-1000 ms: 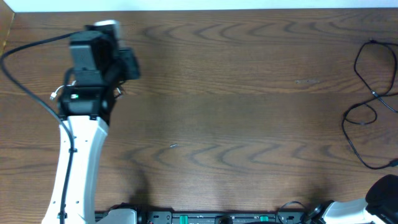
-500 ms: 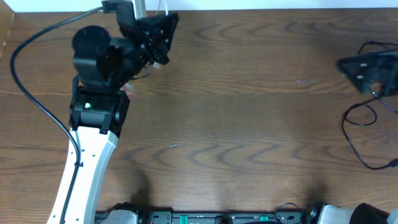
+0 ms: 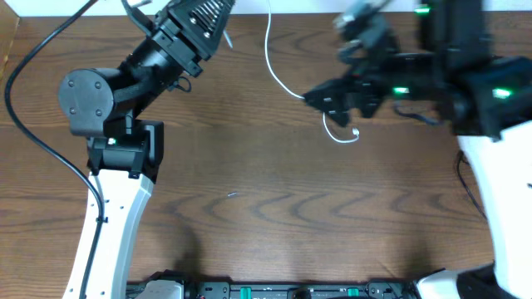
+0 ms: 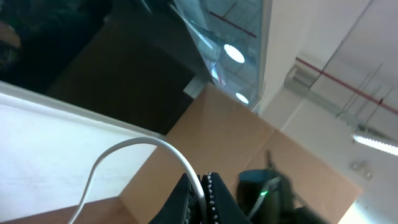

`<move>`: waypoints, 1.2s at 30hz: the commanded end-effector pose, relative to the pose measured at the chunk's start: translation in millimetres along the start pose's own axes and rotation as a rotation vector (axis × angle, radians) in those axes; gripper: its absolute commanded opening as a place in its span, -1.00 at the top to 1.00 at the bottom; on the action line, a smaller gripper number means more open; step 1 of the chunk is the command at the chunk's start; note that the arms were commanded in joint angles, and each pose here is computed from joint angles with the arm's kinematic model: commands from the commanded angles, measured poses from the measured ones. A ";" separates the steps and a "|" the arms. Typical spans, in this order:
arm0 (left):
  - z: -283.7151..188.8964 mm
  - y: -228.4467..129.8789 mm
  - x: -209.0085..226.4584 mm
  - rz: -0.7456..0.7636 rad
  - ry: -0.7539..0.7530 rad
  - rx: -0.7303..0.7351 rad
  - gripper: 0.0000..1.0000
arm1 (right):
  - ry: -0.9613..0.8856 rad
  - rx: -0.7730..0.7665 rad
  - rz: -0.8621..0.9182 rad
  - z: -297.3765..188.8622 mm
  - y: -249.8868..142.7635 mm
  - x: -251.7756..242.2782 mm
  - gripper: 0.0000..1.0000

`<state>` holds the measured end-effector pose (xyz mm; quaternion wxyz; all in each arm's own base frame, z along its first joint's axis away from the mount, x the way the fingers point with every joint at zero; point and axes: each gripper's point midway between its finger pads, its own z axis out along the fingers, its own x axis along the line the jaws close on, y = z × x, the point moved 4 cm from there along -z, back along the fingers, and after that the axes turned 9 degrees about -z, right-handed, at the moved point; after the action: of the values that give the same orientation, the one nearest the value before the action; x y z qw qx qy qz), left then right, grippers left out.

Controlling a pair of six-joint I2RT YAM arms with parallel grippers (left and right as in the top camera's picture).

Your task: Untangle cables

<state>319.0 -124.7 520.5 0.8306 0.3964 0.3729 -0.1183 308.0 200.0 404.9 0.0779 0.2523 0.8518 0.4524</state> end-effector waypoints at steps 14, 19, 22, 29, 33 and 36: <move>-2.3 5.6 -15.2 -0.147 -0.041 -0.010 0.85 | 0.123 0.002 0.022 210.6 7.3 -5.2 -0.19; -3.3 8.0 -14.3 -0.144 -0.037 -0.021 0.85 | 0.135 -0.032 0.021 201.9 14.0 -9.6 -0.22; -7.3 14.0 -11.8 -0.135 -0.025 -0.038 0.85 | 0.156 -0.021 0.038 185.6 8.8 -19.9 -0.24; -13.2 24.4 -8.1 -0.147 -0.008 -0.077 0.85 | 0.538 -0.199 -0.089 146.1 14.5 -10.2 -0.47; -13.3 24.7 -8.0 -0.166 -0.008 -0.079 0.85 | 0.584 -0.226 -0.144 154.5 17.5 1.2 -0.48; -13.3 24.7 -8.0 -0.166 -0.008 -0.079 0.85 | 0.615 -0.243 -0.193 168.8 22.5 18.2 -0.44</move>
<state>324.7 -101.1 525.4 0.8273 0.3349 0.4155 -0.1756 388.6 318.6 315.8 -0.0827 0.0840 0.8108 0.5734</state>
